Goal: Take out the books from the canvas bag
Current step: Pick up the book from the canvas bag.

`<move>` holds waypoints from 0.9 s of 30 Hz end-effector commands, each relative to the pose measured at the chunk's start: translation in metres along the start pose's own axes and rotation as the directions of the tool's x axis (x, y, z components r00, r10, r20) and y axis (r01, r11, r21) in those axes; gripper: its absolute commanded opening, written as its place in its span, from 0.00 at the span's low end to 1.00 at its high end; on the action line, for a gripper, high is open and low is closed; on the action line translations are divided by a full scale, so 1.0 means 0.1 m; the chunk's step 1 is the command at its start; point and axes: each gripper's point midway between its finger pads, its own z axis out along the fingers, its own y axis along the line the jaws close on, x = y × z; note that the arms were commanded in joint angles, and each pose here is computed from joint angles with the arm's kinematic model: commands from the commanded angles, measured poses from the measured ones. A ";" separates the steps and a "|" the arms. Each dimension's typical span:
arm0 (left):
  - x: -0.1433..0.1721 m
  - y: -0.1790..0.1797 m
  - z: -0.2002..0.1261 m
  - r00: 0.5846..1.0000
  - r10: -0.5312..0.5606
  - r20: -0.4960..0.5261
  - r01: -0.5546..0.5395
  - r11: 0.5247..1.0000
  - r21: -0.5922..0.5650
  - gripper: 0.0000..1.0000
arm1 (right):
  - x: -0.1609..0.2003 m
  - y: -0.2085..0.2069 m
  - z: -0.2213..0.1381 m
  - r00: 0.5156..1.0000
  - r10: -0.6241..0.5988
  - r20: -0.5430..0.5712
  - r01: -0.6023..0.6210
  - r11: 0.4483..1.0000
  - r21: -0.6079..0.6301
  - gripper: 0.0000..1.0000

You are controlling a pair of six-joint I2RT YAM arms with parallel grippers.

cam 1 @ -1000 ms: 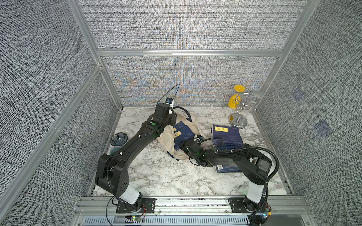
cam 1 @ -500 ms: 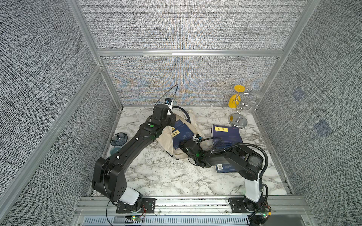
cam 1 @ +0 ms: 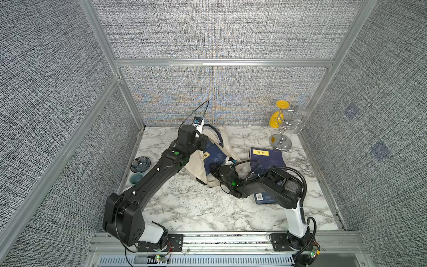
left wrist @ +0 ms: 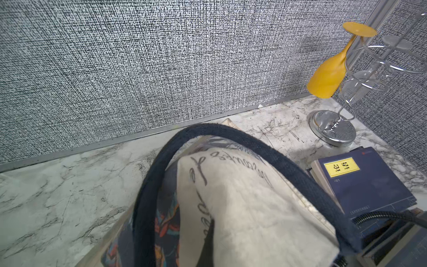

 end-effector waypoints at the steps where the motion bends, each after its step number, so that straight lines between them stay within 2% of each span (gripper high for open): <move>1: -0.35 -0.11 -0.10 0.991 0.019 0.136 -0.026 0.998 0.050 0.00 | -0.01 0.07 0.01 1.000 0.000 0.004 0.000 0.999 -0.043 0.61; 6: -0.46 -0.16 -0.25 0.979 0.027 0.201 -0.041 0.997 0.069 0.00 | -0.03 0.10 0.00 1.000 -0.021 0.023 0.023 0.997 -0.076 0.61; 14: -0.48 -0.22 -0.30 0.974 0.039 0.221 -0.060 0.994 0.090 0.00 | -0.05 0.24 0.02 0.998 -0.045 0.046 0.052 0.984 -0.170 0.59; 27: -0.38 -0.27 -0.20 0.982 0.053 0.184 -0.071 0.993 0.098 0.00 | -0.12 0.45 -0.02 0.995 -0.072 0.064 0.085 0.969 -0.233 0.41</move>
